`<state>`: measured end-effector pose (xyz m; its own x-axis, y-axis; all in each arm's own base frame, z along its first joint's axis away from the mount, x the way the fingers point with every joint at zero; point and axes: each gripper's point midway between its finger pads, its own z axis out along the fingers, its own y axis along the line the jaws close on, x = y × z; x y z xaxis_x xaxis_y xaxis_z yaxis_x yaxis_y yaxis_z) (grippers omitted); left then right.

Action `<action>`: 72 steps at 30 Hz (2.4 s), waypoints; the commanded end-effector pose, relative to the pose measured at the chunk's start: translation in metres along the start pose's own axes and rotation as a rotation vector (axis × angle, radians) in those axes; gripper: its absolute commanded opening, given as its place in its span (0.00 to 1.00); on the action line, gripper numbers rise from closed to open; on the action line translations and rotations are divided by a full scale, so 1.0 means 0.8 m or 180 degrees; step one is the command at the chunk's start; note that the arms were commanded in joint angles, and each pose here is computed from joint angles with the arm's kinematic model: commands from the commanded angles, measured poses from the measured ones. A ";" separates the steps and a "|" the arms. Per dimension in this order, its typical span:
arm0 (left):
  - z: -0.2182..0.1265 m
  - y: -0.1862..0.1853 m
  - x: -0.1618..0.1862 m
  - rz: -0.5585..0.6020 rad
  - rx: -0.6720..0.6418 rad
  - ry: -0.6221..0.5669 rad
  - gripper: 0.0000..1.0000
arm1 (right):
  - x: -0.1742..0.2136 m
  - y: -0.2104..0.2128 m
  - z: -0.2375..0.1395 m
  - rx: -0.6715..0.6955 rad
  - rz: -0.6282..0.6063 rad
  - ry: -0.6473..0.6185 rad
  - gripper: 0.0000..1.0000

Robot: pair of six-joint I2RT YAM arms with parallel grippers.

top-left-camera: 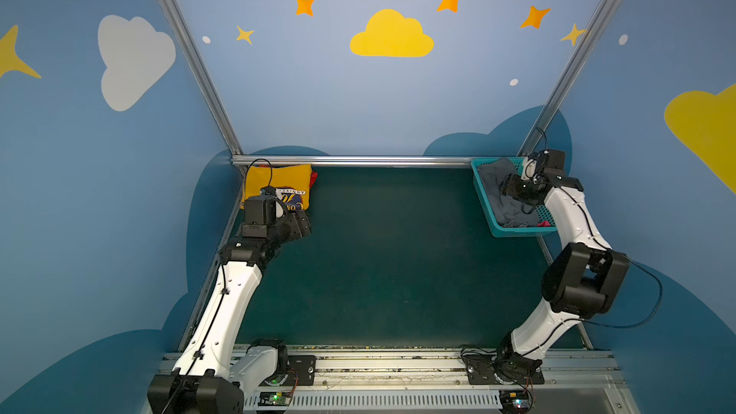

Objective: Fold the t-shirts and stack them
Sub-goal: 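Grasp the grey t-shirt in the basket with the right gripper while the left arm advances, then lift the grey t-shirt from the basket and drop it on the table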

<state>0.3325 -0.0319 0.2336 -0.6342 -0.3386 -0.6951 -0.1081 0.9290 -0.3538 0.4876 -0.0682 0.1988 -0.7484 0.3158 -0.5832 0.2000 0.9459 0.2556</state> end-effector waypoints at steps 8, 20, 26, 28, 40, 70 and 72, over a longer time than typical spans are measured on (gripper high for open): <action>0.010 0.004 0.001 -0.0177 0.0100 0.0044 0.91 | 0.029 -0.012 0.088 -0.0562 0.0507 0.0882 0.55; 0.015 0.014 0.005 -0.0305 0.0113 0.0054 0.90 | 0.045 -0.009 0.140 -0.0776 0.0776 0.1068 0.56; 0.014 0.015 0.004 -0.0306 0.0103 0.0036 0.90 | 0.046 -0.010 0.143 -0.0782 0.0830 0.1091 0.10; 0.014 0.016 0.005 -0.0313 0.0099 0.0045 0.90 | 0.041 -0.009 0.137 -0.0774 0.0822 0.1053 0.00; 0.010 0.014 0.003 -0.0310 0.0140 -0.0017 0.90 | -0.012 0.012 0.046 -0.0762 0.0600 0.0431 0.00; 0.008 0.006 0.004 -0.0301 0.0268 -0.0021 0.88 | -0.028 0.268 -0.410 -0.2116 -0.1198 -0.2191 0.00; 0.008 0.005 0.004 -0.0297 0.0270 -0.0024 0.88 | -0.015 0.294 -0.440 -0.2441 -0.1307 -0.2185 0.00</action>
<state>0.3358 -0.0285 0.2216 -0.6277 -0.4273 -0.6507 -0.1196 0.8789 -0.4618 0.3514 0.0976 0.4944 -0.2067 0.1906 -0.9596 -0.4624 0.8453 0.2675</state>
